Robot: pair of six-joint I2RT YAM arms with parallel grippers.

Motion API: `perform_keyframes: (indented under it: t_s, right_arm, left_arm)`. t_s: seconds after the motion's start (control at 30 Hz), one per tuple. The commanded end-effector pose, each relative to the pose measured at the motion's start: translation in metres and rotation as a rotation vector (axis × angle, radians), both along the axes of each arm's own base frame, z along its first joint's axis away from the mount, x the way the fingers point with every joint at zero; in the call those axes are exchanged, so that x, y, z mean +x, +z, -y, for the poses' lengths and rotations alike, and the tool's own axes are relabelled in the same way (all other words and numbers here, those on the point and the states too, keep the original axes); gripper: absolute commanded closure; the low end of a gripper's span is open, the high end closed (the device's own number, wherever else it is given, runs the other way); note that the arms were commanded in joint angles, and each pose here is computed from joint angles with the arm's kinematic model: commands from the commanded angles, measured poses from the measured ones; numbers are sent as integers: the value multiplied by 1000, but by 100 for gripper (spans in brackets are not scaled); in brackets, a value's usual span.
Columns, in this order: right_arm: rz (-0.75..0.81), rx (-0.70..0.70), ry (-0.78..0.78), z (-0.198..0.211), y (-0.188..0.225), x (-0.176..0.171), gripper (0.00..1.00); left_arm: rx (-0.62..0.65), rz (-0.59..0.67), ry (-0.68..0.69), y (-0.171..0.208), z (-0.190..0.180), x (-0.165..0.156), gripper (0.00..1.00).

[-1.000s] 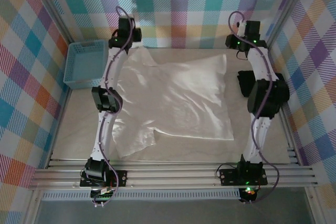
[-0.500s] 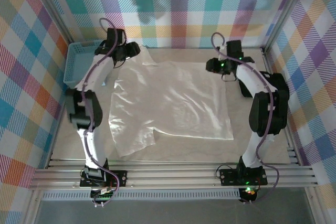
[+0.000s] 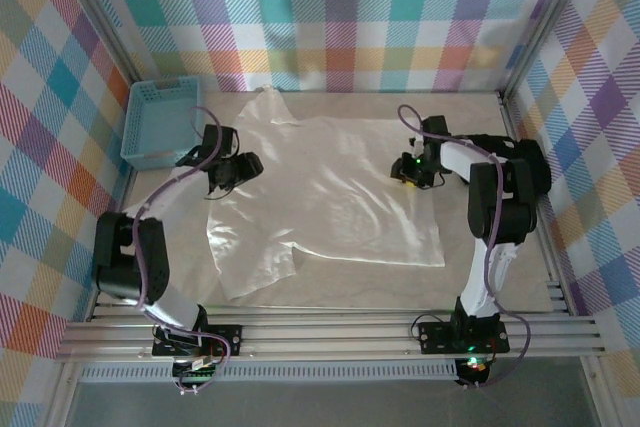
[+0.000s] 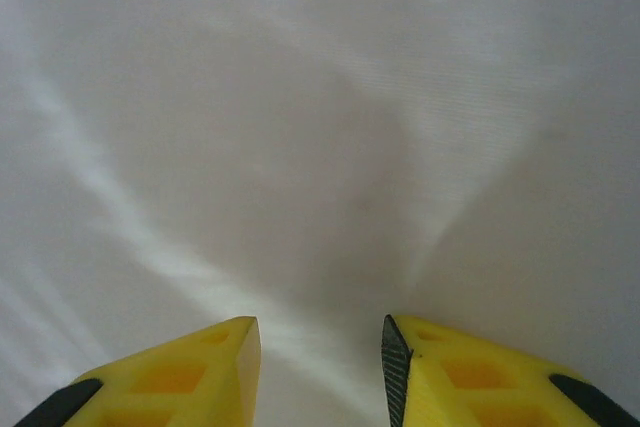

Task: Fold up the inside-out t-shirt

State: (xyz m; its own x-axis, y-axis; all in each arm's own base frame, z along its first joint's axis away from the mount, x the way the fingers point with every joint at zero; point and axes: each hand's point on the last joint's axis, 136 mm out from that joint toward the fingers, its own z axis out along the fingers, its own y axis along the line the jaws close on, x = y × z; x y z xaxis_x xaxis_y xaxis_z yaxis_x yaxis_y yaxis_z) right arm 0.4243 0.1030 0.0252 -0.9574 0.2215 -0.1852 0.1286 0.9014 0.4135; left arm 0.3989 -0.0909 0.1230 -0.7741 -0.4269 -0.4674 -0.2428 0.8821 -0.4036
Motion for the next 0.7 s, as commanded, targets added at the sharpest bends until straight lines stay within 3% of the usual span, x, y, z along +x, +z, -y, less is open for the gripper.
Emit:
perform_keyframes:
  t_s: [0.0,0.3,0.47,0.67]
  right_arm:
    - [-95,-81,-63,32,-17,-5,62]
    - [-140,-186,-191,95,-17,2,67]
    - [-59,-179,-175,95,10,17,65]
    - [88,-65,-139,70,50,13,59]
  left_arm:
    - [20,51,-18,20,-4,-15,41]
    - [98,-10,19,-8,-25,-51,39]
    - [104,-69,-3,-25,-24,-56,39]
    - [32,-107,-74,-40,-1,-51,39]
